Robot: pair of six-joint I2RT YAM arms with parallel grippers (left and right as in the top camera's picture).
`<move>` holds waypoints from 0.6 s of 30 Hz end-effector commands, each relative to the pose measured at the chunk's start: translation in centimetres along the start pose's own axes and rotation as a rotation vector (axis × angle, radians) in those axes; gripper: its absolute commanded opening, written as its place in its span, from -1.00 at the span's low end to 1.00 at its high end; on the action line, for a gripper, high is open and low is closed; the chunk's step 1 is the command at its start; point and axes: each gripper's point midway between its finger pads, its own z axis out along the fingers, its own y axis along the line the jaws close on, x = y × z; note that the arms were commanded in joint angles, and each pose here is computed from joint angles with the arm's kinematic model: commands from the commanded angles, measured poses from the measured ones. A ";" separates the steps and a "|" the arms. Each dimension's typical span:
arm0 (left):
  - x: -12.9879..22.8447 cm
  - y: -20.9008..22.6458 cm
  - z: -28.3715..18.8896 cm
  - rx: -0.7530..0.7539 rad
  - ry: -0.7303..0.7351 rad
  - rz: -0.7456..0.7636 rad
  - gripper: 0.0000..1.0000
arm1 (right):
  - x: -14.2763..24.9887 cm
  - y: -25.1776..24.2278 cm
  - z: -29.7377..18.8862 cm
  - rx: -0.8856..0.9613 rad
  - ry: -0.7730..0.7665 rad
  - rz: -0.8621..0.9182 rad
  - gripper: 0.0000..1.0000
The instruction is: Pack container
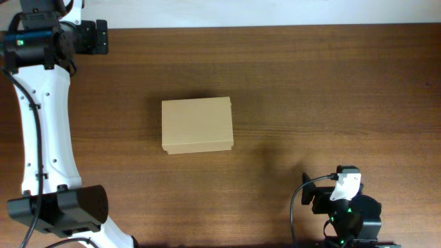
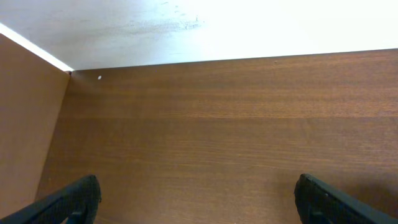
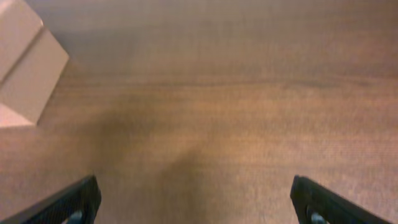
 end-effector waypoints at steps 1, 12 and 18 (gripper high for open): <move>-0.3 0.1 -0.3 -0.002 -0.011 0.015 0.99 | 0.6 0.1 0.0 -0.010 0.017 0.010 0.98; -0.5 0.1 -1.1 -0.001 -0.026 0.014 0.99 | 1.0 0.1 0.0 -0.009 0.035 0.013 0.98; 1.2 0.3 -6.1 -0.008 -0.062 0.010 0.99 | 1.0 0.1 0.0 -0.009 0.035 0.013 0.98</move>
